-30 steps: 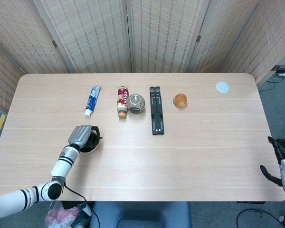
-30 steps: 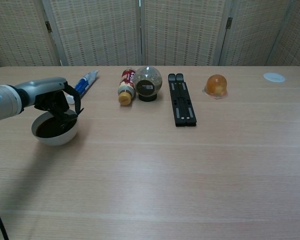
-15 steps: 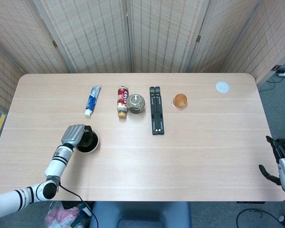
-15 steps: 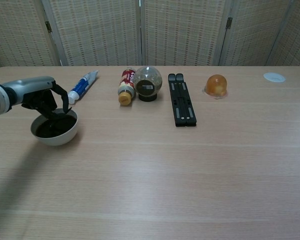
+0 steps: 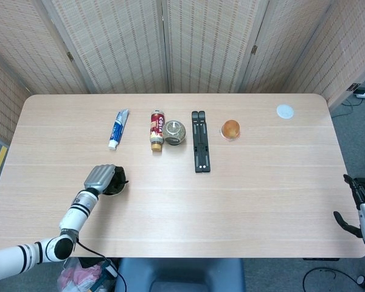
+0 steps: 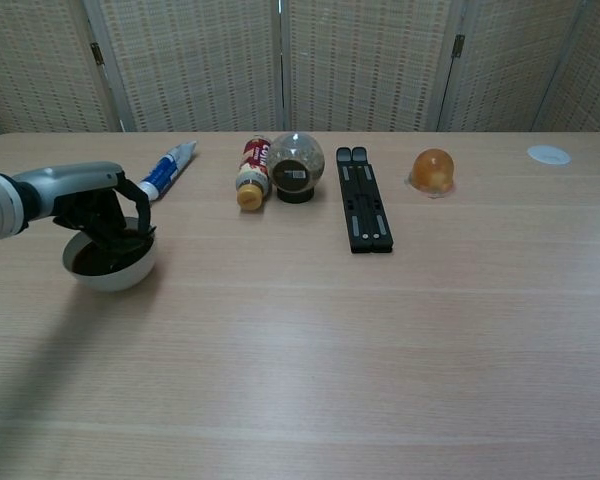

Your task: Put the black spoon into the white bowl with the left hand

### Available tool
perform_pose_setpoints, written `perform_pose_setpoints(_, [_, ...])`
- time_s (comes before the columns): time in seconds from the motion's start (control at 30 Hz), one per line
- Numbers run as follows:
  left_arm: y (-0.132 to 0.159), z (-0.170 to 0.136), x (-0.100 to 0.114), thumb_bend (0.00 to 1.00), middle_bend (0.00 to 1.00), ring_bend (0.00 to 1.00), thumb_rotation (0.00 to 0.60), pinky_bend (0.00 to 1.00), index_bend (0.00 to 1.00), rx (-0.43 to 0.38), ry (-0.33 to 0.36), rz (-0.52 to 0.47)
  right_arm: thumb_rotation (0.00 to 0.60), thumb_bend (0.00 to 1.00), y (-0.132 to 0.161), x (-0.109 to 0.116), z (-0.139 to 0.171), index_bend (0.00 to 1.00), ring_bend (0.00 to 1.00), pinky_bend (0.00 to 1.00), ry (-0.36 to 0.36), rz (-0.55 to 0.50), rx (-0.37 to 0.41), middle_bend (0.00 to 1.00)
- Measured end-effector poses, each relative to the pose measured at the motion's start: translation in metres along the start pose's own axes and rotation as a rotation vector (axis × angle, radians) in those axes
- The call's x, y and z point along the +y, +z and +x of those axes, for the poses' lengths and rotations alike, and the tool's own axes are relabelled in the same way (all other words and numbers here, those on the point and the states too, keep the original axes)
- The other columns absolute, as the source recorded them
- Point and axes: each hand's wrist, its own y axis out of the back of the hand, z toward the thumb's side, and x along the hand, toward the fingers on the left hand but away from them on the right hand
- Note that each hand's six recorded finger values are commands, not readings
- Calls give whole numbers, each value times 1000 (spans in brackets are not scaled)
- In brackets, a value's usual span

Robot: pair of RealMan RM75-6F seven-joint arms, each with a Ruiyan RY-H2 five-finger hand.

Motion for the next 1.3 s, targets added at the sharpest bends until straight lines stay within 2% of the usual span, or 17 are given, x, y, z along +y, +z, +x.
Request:
perform_pose_setpoints(0.37, [-3, 18, 7, 527, 1000, 930, 600, 1000, 741, 38, 33, 1, 600, 188, -1, 1, 1, 85, 223, 288, -4, 0, -3, 213])
perform_pose_setpoints(0.57, [-13, 15, 13, 524, 1000, 930, 600, 1000, 720, 59, 48, -4, 600, 188, 0, 1, 0, 85, 223, 288, -4, 0, 3, 213])
perform_pose_setpoints(0.67, [-15, 10, 14, 518, 1000, 929, 600, 1000, 568, 58, 40, -7, 600, 188, 2, 0, -1, 85, 224, 288, -5, 0, 7, 213])
perform_pose_setpoints(0.73, [-16, 5, 14, 510, 1000, 927, 600, 1000, 411, 55, 38, -16, 600, 188, 2, 0, -1, 85, 224, 288, -6, -1, 10, 213])
perform_pose_setpoints(0.83, [-16, 1, 15, 487, 1000, 924, 600, 1000, 275, 48, 44, -23, 600, 188, 3, 1, -1, 85, 228, 288, -7, -1, 13, 214])
perform_pose_setpoints(0.93, [-15, -3, 17, 438, 1000, 920, 600, 1000, 191, 37, 53, -30, 600, 188, 3, 2, -1, 85, 228, 288, -11, -1, 13, 215])
perform_pose_setpoints(1.03, [-15, -8, 20, 387, 989, 910, 600, 1000, 137, 31, 64, -35, 600, 188, 3, 3, -1, 85, 228, 288, -13, 1, 12, 217])
perform_pose_setpoints(1.17, [-19, -17, 29, 380, 940, 869, 600, 1000, 135, 34, 104, -58, 600, 188, 2, 5, 0, 85, 228, 288, -15, 3, 8, 216])
perform_pose_setpoints(1.3, [-30, -29, 44, 379, 802, 723, 600, 999, 184, 52, 189, -77, 600, 187, 2, 6, 0, 85, 228, 288, -14, 7, 8, 216])
